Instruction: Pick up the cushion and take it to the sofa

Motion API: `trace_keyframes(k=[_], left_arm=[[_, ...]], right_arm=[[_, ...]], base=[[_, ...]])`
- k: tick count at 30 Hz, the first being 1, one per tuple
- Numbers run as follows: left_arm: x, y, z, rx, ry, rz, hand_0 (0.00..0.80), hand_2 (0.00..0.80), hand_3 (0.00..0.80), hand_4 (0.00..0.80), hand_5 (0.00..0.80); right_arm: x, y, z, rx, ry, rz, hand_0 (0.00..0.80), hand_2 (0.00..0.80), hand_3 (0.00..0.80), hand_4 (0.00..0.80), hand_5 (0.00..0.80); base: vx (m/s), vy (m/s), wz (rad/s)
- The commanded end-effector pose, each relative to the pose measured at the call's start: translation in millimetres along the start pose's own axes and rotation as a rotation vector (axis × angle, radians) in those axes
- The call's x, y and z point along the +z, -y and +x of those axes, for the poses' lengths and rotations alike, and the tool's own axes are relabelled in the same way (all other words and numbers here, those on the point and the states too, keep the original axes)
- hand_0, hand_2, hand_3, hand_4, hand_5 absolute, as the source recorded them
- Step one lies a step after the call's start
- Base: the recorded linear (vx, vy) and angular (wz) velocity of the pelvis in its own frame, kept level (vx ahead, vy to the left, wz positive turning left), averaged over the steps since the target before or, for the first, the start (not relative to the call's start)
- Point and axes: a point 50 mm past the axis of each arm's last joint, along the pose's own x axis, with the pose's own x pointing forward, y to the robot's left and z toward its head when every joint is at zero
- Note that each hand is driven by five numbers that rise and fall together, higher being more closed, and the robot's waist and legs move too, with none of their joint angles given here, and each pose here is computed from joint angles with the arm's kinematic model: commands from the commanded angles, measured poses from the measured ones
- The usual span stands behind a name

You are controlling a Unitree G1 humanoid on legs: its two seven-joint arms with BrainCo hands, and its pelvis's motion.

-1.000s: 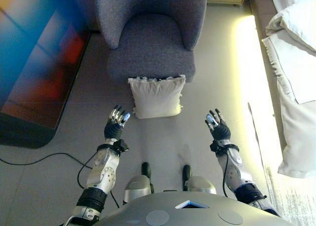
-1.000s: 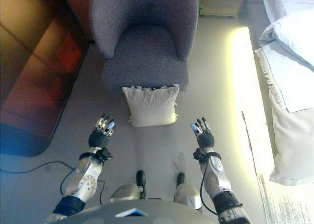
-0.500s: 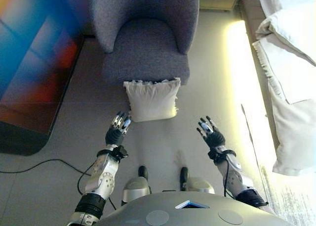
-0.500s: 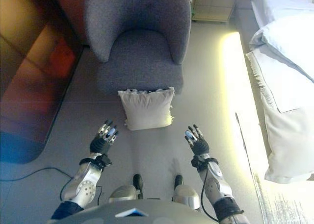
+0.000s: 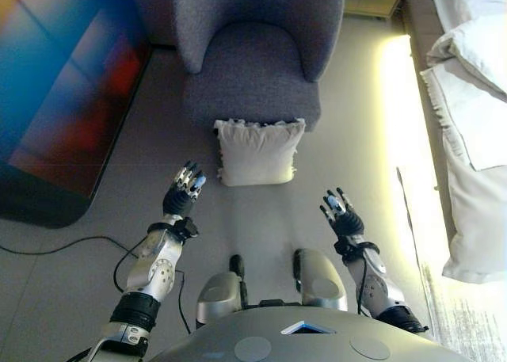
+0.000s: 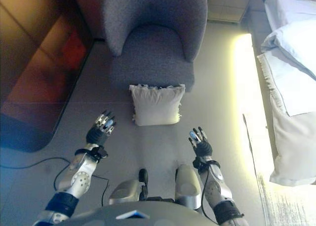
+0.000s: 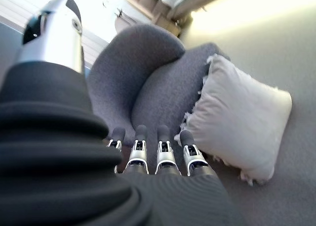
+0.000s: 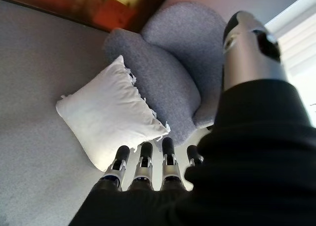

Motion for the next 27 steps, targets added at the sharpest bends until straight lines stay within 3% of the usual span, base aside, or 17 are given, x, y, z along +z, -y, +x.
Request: trace_keyframes(k=[1,4,11,17,27], left_arm=[[17.0,10.8,-0.9,-0.088,0.075,0.068,0.0,0.0,0.0,0.0,0.0],[8.3,9.9,-3.9,-0.094,0.028,0.051,0.0,0.0,0.0,0.0,0.0],[-19.1,3.3,-22.5,-0.006,-0.049,-0.041,0.0,0.0,0.0,0.0,0.0],[-6.2,13.1,-7.4,0.02,0.018,-0.093,0.0,0.0,0.0,0.0,0.0],[6.1,11.5,-9.3,0.004,0.081,-0.15,0.0,0.0,0.0,0.0,0.0]], right_arm=[[19.7,-5.5,3.4,0.031,0.101,0.057,0.0,0.0,0.0,0.0,0.0],[19.6,-1.6,4.1,0.023,0.09,0.061,0.0,0.0,0.0,0.0,0.0],[6.4,-0.2,-3.5,0.042,0.001,-0.017,0.0,0.0,0.0,0.0,0.0],[10.9,-2.4,2.9,0.095,-0.003,-0.076,0.0,0.0,0.0,0.0,0.0],[14.8,2.2,-4.7,0.112,0.016,-0.048,0.0,0.0,0.0,0.0,0.0]], base=[[0.55,-0.104,0.52],[0.548,-0.099,0.46],[0.555,-0.137,-0.16],[0.424,-0.178,-0.34],[0.286,0.142,-0.42]])
